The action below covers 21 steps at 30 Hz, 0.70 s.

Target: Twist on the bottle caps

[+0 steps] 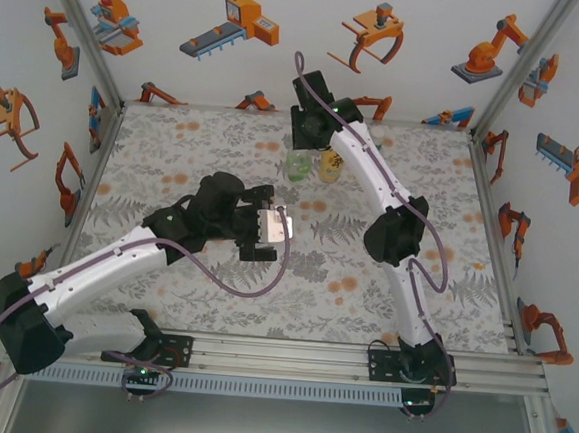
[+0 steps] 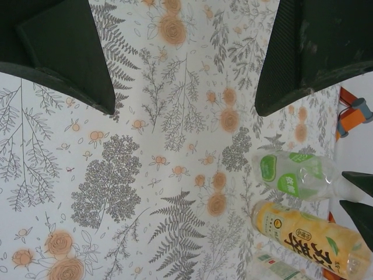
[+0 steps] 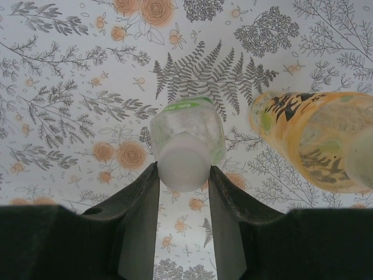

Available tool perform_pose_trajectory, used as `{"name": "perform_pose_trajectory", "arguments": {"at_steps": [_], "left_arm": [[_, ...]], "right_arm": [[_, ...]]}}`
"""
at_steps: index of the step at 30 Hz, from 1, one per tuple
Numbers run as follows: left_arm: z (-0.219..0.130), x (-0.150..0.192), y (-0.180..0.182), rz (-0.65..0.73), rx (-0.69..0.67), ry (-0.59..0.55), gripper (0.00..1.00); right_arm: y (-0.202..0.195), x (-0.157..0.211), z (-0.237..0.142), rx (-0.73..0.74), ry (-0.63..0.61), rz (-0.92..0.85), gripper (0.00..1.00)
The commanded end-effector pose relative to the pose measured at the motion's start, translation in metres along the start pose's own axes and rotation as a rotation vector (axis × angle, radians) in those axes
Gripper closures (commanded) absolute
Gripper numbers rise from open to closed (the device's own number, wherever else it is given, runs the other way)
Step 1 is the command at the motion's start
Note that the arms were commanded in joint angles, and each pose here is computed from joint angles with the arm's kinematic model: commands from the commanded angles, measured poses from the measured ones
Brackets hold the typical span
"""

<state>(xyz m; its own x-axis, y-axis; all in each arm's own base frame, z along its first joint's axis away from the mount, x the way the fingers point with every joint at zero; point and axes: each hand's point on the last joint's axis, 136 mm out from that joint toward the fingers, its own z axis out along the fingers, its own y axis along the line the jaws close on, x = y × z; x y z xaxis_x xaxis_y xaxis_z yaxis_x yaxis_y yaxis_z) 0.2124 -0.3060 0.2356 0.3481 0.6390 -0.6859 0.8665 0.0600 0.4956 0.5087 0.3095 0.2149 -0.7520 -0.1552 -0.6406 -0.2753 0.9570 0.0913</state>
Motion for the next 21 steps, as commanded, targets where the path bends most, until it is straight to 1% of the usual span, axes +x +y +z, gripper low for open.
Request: {"name": "perform_pose_trajectory", "arguments": {"at_steps": [1, 6, 9, 12, 14, 16, 18, 21], "left_arm": [[0.002, -0.004, 0.001, 0.001, 0.001, -0.009, 0.03], [0.003, -0.003, 0.0, -0.002, 0.008, -0.004, 0.03], [0.003, -0.003, 0.0, -0.002, 0.01, -0.004, 0.03], [0.004, -0.004, -0.002, -0.002, 0.018, -0.009, 0.03], [0.004, -0.003, -0.003, -0.002, 0.022, -0.006, 0.03], [0.004, -0.003, -0.003, -0.001, 0.02, -0.003, 0.03], [0.004, -0.002, -0.002, 0.002, 0.015, 0.0, 0.03], [0.005, -0.001, -0.002, 0.002, 0.013, 0.004, 0.03]], "right_arm": [[-0.01, -0.003, 0.009, 0.032, -0.011, -0.01, 1.0], [-0.011, 0.002, 0.02, 0.036, 0.003, -0.016, 1.0], [-0.011, 0.005, 0.026, 0.035, 0.01, -0.021, 0.91], [-0.01, 0.006, 0.031, 0.034, 0.01, -0.026, 0.87], [-0.01, 0.007, 0.034, 0.034, 0.011, -0.025, 0.79], [-0.01, 0.006, 0.035, 0.032, 0.008, -0.024, 0.67], [-0.009, 0.004, 0.034, 0.027, 0.001, -0.02, 0.59], [-0.006, -0.001, 0.031, 0.016, -0.016, -0.013, 0.49]]}}
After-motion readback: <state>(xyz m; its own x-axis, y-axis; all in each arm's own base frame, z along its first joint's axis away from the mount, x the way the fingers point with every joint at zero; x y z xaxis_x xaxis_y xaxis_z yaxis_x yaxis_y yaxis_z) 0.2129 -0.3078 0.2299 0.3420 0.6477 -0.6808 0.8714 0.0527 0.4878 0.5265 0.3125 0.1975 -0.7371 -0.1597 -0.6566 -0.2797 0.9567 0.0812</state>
